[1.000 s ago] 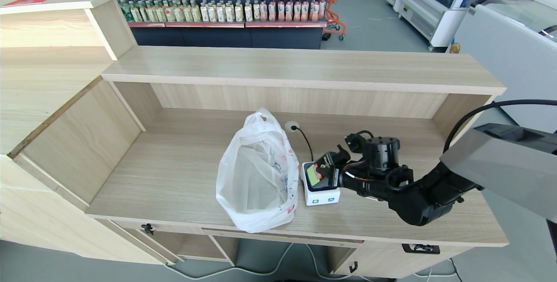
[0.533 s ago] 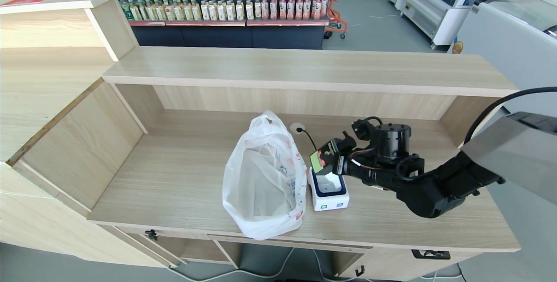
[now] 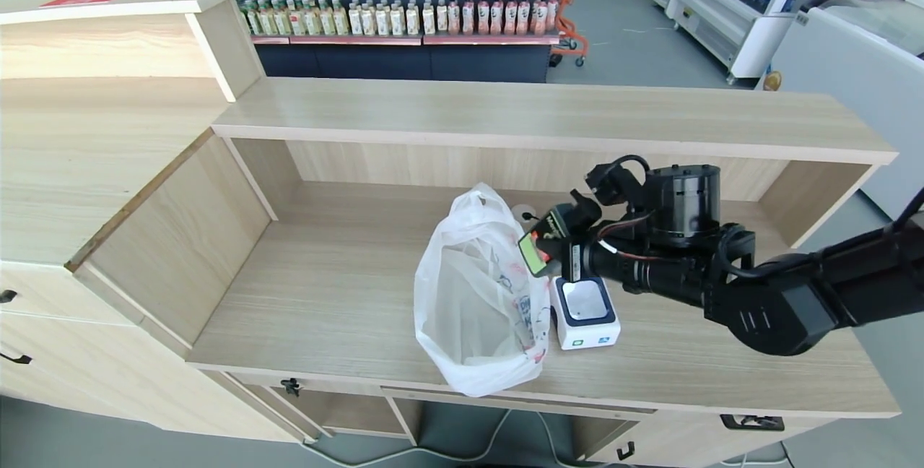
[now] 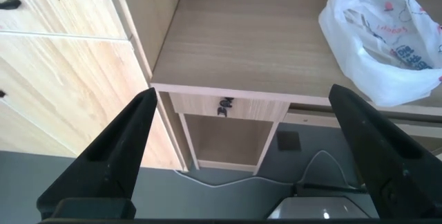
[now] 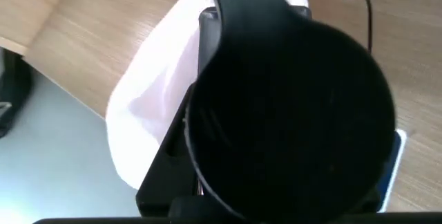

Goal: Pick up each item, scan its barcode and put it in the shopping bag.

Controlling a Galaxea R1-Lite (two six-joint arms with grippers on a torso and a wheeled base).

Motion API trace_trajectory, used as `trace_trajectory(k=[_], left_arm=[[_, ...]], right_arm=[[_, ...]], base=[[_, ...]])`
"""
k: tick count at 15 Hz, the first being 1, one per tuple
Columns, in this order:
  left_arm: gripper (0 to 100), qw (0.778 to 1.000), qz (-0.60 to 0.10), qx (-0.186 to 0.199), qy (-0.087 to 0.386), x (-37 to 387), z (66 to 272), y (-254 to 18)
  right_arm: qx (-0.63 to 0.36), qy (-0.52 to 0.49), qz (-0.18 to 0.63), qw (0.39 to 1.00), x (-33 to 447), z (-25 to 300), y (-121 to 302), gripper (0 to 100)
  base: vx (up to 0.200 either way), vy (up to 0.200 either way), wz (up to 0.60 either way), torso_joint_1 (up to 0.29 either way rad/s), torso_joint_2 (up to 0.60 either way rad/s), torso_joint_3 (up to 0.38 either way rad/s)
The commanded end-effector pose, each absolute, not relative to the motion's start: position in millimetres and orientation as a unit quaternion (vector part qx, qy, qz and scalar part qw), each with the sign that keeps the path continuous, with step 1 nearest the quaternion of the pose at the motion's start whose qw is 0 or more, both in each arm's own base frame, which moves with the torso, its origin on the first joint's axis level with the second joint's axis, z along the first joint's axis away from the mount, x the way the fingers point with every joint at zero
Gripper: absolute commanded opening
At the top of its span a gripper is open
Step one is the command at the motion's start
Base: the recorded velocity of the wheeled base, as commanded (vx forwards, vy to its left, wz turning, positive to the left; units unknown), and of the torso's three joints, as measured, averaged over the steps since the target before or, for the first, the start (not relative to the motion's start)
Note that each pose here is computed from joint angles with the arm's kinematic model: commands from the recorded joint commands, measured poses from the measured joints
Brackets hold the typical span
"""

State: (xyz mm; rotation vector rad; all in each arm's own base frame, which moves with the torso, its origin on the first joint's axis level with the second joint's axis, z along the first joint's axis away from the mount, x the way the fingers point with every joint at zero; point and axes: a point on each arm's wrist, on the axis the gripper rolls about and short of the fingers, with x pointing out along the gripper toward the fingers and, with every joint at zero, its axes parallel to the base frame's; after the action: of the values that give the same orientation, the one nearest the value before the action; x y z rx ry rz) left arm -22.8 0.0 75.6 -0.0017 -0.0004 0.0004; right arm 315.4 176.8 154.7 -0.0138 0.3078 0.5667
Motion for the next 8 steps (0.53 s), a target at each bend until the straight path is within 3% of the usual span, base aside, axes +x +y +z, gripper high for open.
trace_trajectory(k=[1, 4, 8], left_arm=[[100, 1.000, -0.001, -0.001, -0.002, -22.9, 76.1, 0.0], [100, 1.000, 0.000, -0.002, 0.001, -22.7, 75.5, 0.0], [100, 1.000, 0.000, -0.002, 0.000, -22.7, 75.7, 0.0]], right_arm=[[-0.042, 0.186, 0.276, 0.942, 322.7, 122.0, 189.2, 0], [-0.089, 0.208, 0.292, 0.929, 321.7, 87.3, 212.4, 0], [-0.097, 0.205, 0.308, 0.924, 318.7, 66.0, 232.6, 0]], base=[[0.000, 0.000, 0.00, 0.000, 0.00, 0.000], [0.000, 0.000, 0.00, 0.000, 0.00, 0.000], [0.000, 0.000, 0.00, 0.000, 0.00, 0.000]])
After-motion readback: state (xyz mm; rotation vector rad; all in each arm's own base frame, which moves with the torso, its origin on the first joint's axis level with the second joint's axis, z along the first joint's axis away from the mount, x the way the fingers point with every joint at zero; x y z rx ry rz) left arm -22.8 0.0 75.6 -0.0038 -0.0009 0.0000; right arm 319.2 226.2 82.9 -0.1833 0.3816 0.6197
